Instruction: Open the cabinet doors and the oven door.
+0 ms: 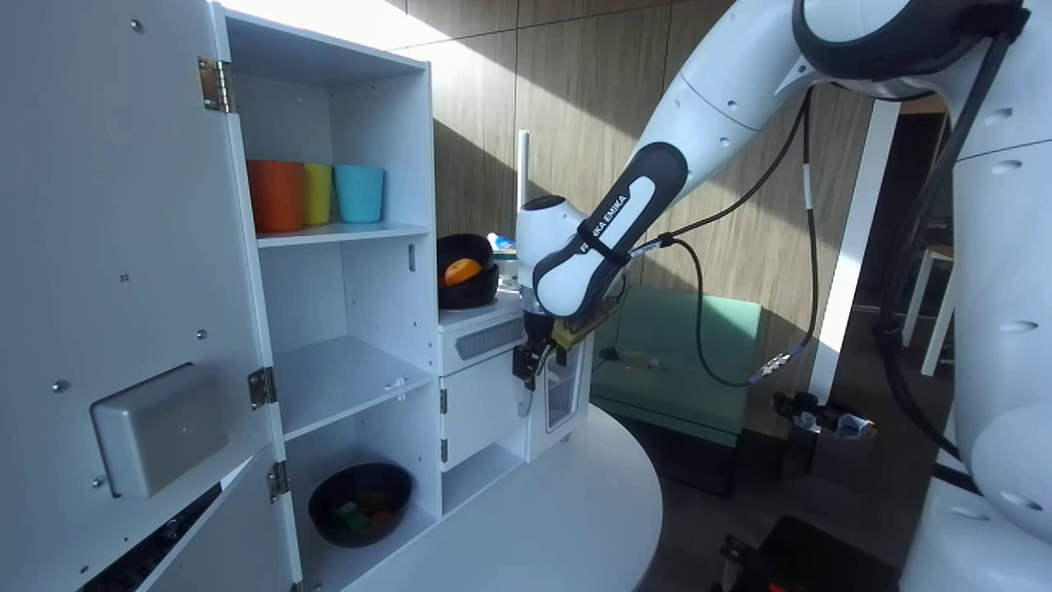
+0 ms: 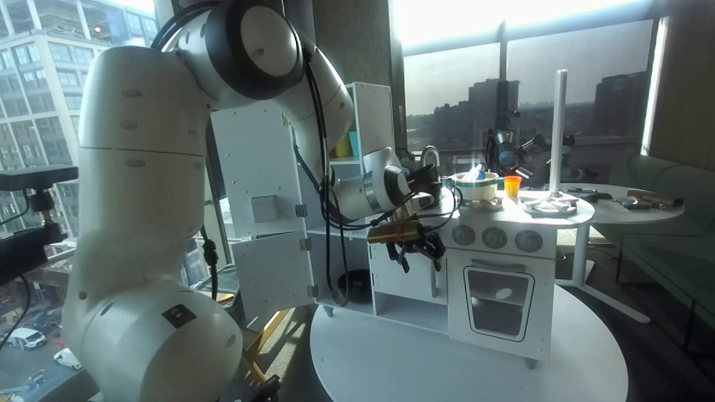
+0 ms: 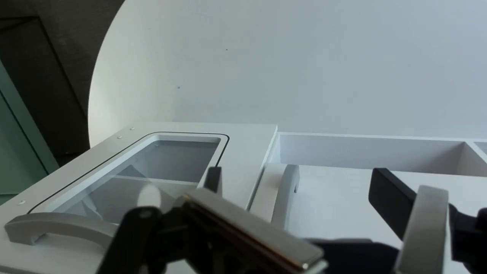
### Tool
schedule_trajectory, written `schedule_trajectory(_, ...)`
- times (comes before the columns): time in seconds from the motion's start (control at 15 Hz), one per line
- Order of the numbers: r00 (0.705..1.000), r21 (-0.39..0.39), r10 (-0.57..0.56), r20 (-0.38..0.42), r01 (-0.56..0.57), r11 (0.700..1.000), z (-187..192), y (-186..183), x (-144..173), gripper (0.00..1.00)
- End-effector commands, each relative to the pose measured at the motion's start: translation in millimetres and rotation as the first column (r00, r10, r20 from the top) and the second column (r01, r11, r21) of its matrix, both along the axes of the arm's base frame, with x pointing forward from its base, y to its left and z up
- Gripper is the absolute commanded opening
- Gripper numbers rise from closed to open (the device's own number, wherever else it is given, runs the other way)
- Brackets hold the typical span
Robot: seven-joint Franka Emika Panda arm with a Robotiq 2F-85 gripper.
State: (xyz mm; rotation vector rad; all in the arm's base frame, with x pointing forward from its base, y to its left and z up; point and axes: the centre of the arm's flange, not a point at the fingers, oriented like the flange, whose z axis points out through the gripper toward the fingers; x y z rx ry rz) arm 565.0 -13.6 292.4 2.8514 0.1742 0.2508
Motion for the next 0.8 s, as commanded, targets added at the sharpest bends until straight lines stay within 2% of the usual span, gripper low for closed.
schedule_trajectory(0.0,0.994,0.115,0.009,0.112,-0.022,0.993,-14.9,-7.1,14.5,1.0)
schedule_trajectory(0.27,0.973,0.191,0.021,0.23,-0.066,0.979,-22.5,-11.9,23.4,1.0)
schedule_trajectory(0.4,0.949,0.224,0.035,0.314,-0.11,0.968,-22.3,-8.4,22.3,1.0)
schedule_trajectory(0.73,0.927,0.288,0.058,0.37,-0.174,0.942,-17.6,-1.1,5.0,1.0)
